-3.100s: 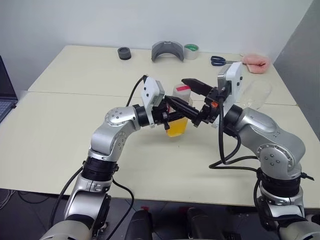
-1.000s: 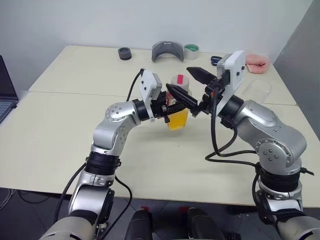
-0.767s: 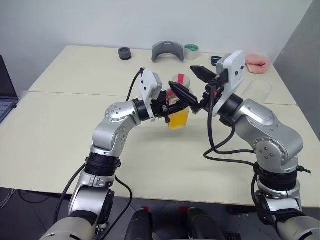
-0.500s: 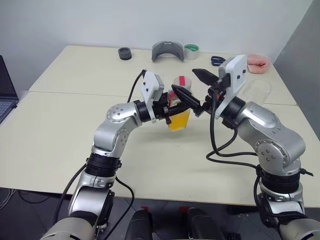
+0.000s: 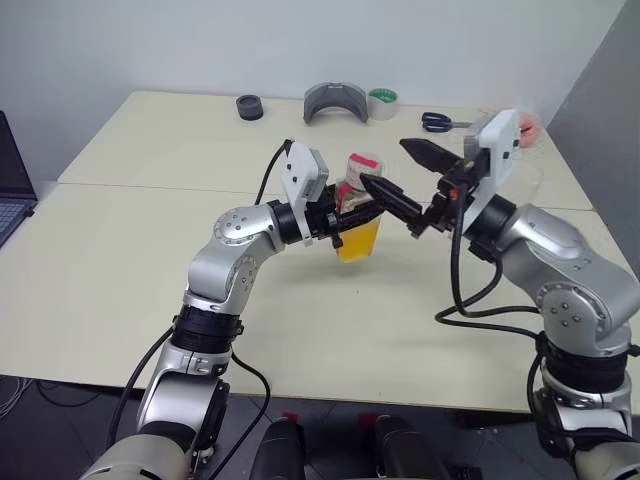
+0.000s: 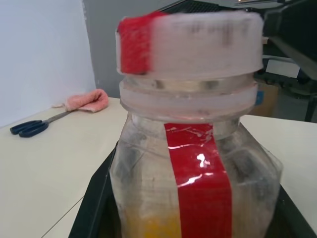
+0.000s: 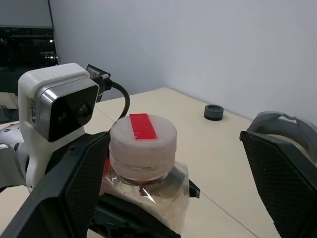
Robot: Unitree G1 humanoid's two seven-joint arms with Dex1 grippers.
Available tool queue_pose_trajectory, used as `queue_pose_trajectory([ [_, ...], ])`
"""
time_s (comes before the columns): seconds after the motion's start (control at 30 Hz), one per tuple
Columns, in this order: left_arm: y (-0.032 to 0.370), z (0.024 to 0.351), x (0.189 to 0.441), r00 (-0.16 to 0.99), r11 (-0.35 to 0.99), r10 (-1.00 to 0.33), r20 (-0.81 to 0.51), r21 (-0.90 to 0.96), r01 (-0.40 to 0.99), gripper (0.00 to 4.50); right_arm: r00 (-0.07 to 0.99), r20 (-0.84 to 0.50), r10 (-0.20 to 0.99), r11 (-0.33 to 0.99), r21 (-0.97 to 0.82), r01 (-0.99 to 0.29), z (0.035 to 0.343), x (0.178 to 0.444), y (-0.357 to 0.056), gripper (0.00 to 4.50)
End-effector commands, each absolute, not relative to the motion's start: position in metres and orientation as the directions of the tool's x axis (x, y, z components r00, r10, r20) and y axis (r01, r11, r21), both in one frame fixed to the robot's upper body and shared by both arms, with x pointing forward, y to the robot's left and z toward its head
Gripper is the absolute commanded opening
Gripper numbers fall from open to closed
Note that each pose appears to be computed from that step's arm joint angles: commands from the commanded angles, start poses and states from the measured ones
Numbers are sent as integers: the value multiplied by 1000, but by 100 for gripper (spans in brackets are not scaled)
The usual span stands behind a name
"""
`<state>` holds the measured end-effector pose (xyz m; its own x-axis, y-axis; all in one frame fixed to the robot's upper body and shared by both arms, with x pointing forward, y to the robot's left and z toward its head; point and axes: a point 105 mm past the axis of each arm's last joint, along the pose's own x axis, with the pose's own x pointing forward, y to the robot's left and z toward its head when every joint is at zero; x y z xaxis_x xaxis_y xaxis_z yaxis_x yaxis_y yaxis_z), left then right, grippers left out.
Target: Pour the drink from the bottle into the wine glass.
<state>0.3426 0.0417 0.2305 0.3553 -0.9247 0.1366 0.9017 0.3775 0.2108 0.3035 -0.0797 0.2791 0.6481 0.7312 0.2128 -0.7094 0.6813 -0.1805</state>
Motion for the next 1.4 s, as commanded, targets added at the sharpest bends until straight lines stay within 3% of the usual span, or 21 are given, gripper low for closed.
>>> queue_pose_trajectory([
  [0.03,37,252,334,312,356,-931,187,284,890,180,682,255,685,728,-196,-657,291,305,-97,445],
  [0.57,39,253,337,319,362,-929,185,292,885,180,640,252,726,684,-180,-706,287,296,-86,445],
  [0.87,38,253,336,317,359,-931,182,292,887,180,544,299,784,595,-114,-795,290,288,-64,445],
  [1.4,38,252,336,321,363,-929,183,293,884,180,517,299,802,575,-153,-803,290,298,-49,445],
])
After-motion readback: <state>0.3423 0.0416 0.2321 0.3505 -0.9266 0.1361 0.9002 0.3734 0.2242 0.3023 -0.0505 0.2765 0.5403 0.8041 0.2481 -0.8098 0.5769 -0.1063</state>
